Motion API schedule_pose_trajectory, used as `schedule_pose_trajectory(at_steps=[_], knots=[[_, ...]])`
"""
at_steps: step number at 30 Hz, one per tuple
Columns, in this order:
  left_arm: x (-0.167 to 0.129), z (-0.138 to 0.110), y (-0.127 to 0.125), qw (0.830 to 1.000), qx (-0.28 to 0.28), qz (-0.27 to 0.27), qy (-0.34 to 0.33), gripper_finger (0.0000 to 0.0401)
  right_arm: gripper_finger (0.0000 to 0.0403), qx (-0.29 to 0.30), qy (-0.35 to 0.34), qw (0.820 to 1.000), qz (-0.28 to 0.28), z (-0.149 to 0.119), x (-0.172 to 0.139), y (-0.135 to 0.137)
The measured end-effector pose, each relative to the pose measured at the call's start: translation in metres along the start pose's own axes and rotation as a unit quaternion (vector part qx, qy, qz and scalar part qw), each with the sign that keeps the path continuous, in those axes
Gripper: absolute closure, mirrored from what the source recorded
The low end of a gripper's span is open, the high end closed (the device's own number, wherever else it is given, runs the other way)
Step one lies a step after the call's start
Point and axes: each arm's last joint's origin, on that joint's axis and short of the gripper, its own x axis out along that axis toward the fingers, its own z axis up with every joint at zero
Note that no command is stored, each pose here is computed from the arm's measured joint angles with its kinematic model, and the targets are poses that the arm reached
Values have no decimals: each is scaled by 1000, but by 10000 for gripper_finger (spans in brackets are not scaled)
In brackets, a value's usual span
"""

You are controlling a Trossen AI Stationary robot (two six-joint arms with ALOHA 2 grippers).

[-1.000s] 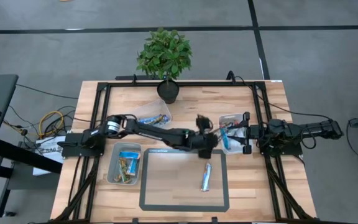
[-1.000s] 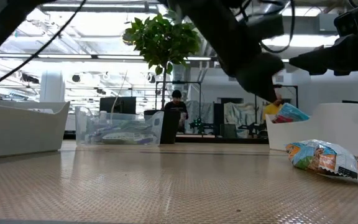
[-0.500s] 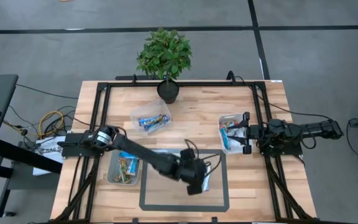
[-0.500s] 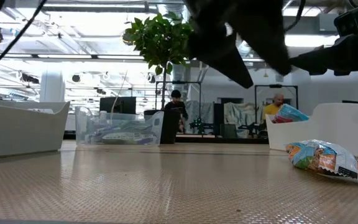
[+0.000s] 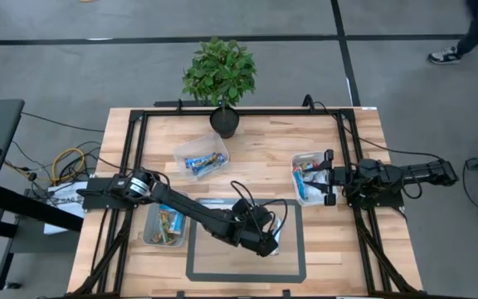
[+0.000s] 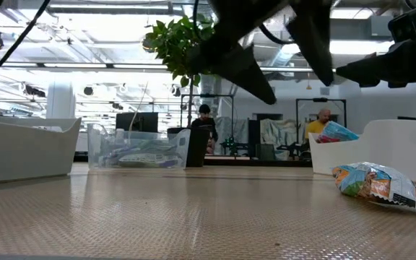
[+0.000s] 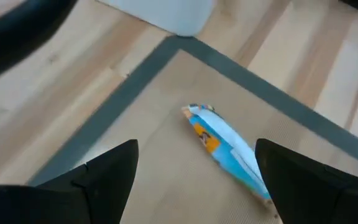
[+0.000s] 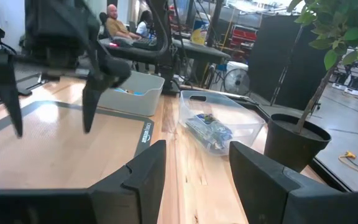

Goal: Pick and place Granola Bars by type
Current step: Put the yellow granola bar into the gray bin

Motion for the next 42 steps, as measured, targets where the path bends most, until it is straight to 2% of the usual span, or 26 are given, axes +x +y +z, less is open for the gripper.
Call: schedule_pose_trajectory(at_steps=[3, 10, 17, 32, 37, 42], knots=[[12, -8, -1, 1000, -12, 3, 10, 83, 232, 0, 0, 1000, 0, 0, 0, 0], [32, -21, -20, 997, -46, -59, -12, 83, 232, 0, 0, 1000, 0, 0, 0, 0], [48, -40, -28, 993, -91, -73, -2, 83, 232, 0, 2, 1000, 0, 0, 0, 0], [60, -47, -28, 983, -171, -54, -25, 83, 232, -1, 7, 1000, 1, -1, 1, 0], [77, -58, -33, 980, -182, -78, -29, 83, 232, -1, 7, 1000, 1, -1, 1, 0], [79, -60, -33, 980, -179, -77, -29, 83, 232, -1, 7, 1000, 1, -1, 1, 0]])
